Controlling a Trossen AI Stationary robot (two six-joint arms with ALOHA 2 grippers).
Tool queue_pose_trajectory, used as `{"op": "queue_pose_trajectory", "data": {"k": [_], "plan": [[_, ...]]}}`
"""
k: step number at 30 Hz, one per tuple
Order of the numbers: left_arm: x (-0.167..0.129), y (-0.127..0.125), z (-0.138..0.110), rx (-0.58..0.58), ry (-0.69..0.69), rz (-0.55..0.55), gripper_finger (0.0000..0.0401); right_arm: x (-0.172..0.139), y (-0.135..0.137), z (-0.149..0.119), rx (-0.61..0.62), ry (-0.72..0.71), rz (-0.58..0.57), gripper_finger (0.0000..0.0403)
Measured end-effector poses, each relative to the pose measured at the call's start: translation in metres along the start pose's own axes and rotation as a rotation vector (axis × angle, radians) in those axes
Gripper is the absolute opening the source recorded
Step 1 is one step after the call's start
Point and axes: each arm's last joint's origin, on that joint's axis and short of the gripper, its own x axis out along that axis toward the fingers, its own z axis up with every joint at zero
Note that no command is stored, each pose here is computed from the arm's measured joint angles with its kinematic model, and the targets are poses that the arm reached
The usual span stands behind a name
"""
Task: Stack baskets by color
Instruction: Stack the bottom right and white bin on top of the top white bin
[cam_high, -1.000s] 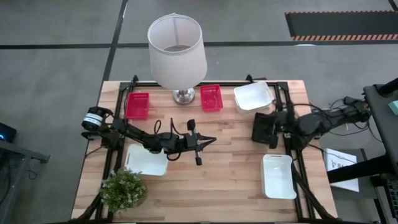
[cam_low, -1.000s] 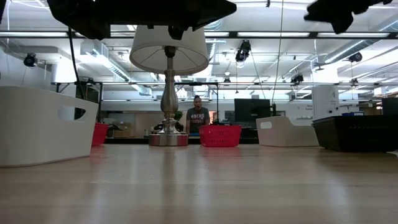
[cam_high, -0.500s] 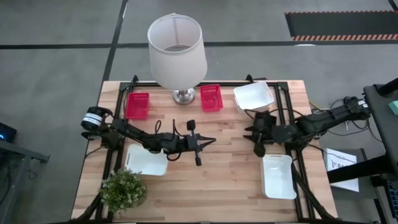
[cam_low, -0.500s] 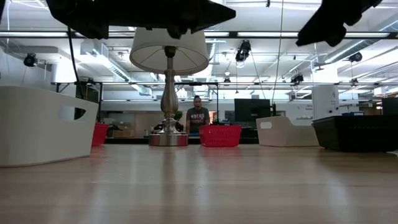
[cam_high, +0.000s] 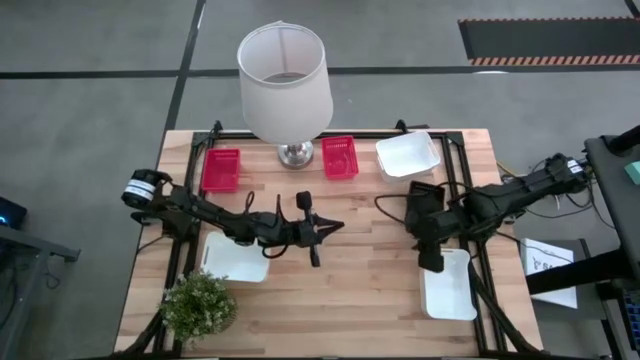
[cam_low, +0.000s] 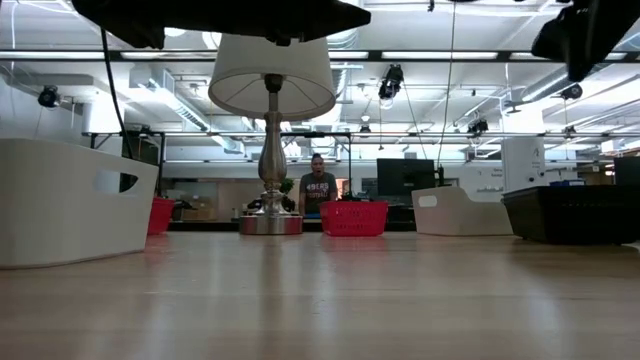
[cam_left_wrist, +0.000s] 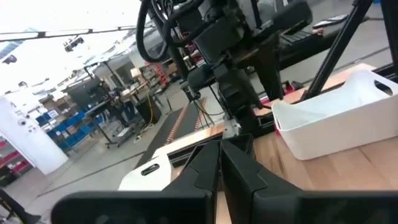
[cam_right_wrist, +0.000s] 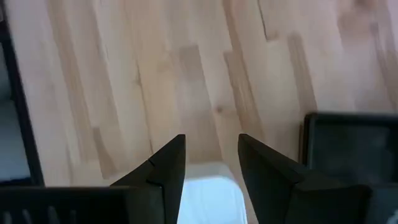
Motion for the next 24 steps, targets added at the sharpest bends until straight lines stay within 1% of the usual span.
{"op": "queue_pose_trajectory", "data": {"k": [3, 7, 10, 15, 20, 21, 24], "plan": [[0.0, 0.0, 0.0, 0.008, 0.0, 0.0, 0.0001, -0.001, 0.009, -0.002, -0.045, 0.085, -0.041, 0.0139], [-0.001, -0.001, -0.002, 0.011, 0.006, -0.002, 0.0001, -0.001, 0.022, -0.008, -0.139, 0.165, -0.057, 0.0137], [-0.001, -0.001, -0.002, 0.011, 0.006, -0.003, 0.0001, 0.003, 0.033, -0.015, -0.235, 0.243, 0.01, 0.0127], [-0.001, -0.001, -0.002, 0.011, 0.006, -0.002, 0.0001, 0.007, 0.049, -0.028, -0.291, 0.353, 0.112, 0.0086], [-0.001, -0.001, -0.002, 0.011, 0.005, -0.002, 0.0001, 0.017, 0.057, -0.041, -0.317, 0.44, 0.129, 0.0025], [-0.001, -0.001, -0.002, 0.011, 0.006, -0.002, 0.0001, 0.021, 0.057, -0.044, -0.318, 0.468, 0.134, 0.0017], [-0.001, -0.001, -0.002, 0.013, 0.006, -0.002, 0.0001, 0.034, 0.057, -0.052, -0.296, 0.571, 0.159, 0.001]]}}
